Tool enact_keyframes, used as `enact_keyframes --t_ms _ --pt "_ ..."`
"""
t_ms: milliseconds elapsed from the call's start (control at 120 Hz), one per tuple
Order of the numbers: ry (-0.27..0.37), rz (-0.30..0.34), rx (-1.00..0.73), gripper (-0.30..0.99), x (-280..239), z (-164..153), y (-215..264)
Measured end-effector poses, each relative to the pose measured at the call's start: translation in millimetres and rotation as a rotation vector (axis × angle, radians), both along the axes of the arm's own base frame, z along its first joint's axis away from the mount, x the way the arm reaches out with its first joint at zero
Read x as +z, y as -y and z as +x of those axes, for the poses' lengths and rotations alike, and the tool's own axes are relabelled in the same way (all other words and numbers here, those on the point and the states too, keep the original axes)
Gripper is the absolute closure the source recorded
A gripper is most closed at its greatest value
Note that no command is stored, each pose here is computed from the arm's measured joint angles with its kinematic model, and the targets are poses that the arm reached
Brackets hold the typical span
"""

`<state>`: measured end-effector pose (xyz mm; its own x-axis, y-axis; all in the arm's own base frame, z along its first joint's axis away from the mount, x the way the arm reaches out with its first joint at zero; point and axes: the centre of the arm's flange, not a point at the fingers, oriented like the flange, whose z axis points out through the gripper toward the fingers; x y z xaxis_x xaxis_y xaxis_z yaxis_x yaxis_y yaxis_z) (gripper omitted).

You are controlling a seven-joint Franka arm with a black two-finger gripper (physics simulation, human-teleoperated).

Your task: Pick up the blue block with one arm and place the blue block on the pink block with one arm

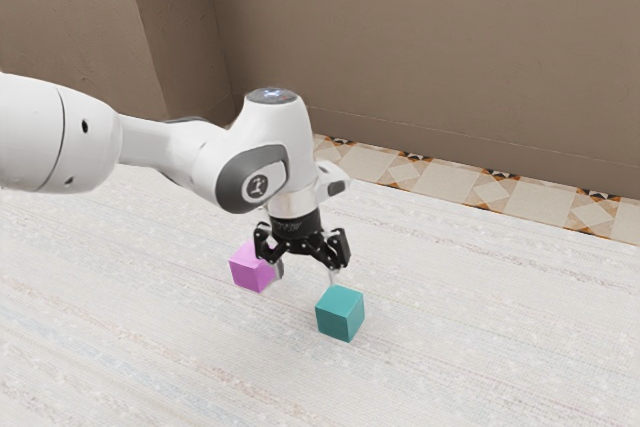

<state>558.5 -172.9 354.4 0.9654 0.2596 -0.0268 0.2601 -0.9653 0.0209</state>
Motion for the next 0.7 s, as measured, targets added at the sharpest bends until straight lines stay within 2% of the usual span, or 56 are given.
enact_keyframes --t_ms 275,458,700 --pt "0.017 -0.024 -0.203 0.0 -37 12 6" --pt "0.009 -0.038 -0.284 0.0 -58 17 6" --pt "0.036 -0.056 -0.368 0.0 -66 32 16"
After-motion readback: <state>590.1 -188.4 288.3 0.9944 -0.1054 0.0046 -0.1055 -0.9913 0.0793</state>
